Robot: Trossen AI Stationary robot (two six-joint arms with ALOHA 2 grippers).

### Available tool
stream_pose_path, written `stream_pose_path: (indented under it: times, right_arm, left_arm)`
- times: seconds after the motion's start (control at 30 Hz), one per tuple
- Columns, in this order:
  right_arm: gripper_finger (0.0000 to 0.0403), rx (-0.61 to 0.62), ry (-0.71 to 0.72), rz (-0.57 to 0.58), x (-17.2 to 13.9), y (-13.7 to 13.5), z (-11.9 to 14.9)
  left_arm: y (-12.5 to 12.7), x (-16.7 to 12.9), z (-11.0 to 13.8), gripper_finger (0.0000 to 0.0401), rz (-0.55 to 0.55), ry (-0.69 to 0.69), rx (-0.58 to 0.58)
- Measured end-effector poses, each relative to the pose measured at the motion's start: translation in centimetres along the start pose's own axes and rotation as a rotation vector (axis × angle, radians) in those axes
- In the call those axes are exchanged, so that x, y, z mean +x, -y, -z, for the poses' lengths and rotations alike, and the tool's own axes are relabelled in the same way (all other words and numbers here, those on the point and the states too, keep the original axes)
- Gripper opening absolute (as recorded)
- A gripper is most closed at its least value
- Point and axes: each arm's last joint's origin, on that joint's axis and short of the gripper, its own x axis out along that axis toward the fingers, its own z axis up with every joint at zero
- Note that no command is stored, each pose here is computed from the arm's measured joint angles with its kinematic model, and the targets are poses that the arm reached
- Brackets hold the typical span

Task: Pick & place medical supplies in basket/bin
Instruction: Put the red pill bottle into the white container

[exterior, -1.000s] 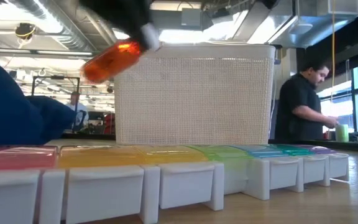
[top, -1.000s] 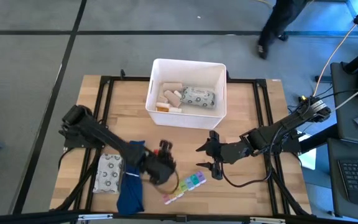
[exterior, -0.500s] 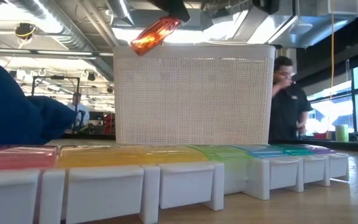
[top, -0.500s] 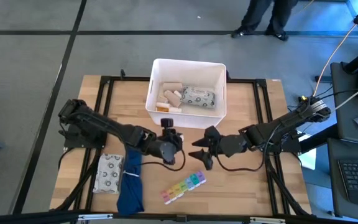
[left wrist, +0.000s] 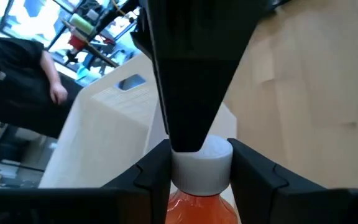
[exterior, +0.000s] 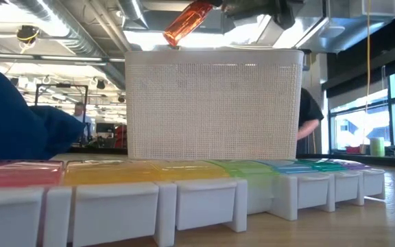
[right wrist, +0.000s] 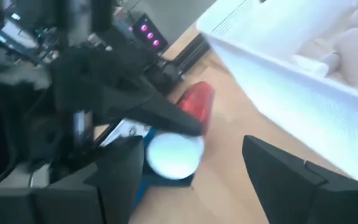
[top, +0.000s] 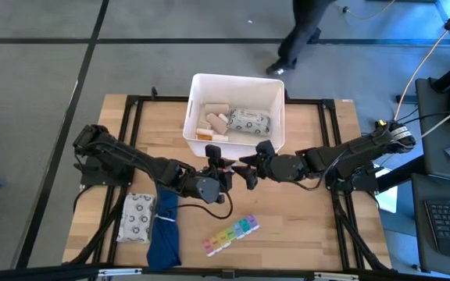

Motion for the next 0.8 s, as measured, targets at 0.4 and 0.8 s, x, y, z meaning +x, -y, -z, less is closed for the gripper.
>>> stream_pose_path:
  times: [0.4, 0.8]
  right_arm:
    - [0.0275, -0.003, 0.041, 0.027, 1.0, 0.9, -1.2]
    - [0.0191, -0.043, 0.050, 0.035, 1.2, 1.2, -1.7]
  left_arm:
    - [-1.5, 1.4, -0.1, 0.0130, -0.058, 0.001, -0.046]
    - [-1.9, 1.6, -0.3, 0.0130, -0.073, 0.023, -0.014]
